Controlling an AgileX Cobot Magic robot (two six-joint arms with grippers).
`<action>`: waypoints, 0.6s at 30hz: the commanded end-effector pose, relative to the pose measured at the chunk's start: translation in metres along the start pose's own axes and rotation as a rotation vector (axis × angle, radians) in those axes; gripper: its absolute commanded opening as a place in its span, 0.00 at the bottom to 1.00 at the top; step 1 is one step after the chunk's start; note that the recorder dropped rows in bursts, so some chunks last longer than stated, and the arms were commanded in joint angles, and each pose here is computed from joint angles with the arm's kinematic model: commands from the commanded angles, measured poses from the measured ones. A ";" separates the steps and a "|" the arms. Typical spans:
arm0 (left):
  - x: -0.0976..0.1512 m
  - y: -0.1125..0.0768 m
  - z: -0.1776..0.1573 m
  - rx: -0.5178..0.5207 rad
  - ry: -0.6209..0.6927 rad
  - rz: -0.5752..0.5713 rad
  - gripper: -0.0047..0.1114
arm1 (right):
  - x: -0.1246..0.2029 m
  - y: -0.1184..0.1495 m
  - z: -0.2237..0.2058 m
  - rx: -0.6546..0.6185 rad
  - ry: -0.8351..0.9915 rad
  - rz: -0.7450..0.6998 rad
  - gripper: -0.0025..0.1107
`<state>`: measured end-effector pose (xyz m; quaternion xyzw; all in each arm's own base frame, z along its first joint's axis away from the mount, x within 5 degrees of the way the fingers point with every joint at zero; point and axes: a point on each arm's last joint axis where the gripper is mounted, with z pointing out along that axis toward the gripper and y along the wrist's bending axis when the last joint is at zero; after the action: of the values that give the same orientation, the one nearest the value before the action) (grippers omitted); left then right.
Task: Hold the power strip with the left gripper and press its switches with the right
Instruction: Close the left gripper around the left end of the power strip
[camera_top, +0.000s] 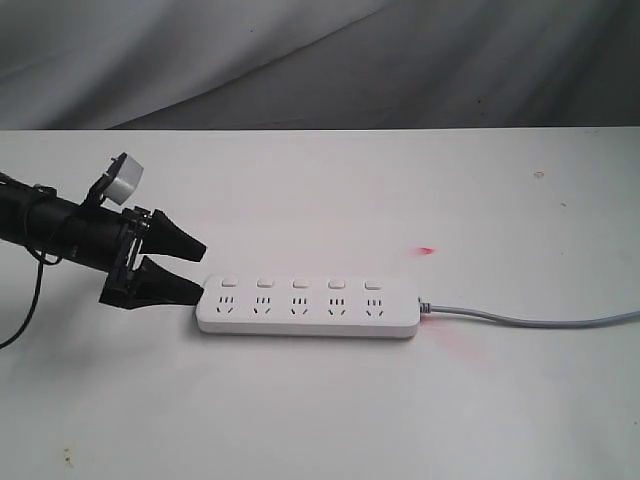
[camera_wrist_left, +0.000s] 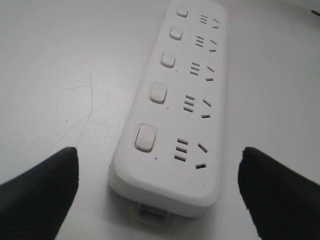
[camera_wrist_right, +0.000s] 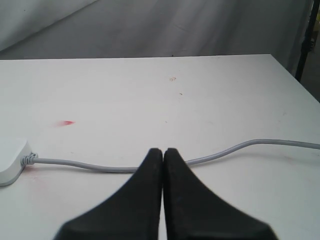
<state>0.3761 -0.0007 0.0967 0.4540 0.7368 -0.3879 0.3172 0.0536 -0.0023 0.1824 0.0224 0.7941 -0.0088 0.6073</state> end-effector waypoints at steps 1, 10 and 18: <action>-0.005 0.001 0.002 0.028 0.041 0.060 0.75 | 0.001 -0.001 0.000 0.012 -0.005 -0.014 0.02; 0.003 0.011 0.017 0.065 0.068 0.069 0.88 | 0.001 -0.001 0.000 0.012 -0.005 -0.016 0.02; 0.002 0.010 0.024 0.087 0.084 0.084 0.88 | 0.001 -0.001 0.000 0.012 -0.005 -0.016 0.02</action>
<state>0.3857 -0.0156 0.0784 0.5072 0.7184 -0.3860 0.2786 0.0536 -0.0023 0.1824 0.0224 0.7941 -0.0088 0.6073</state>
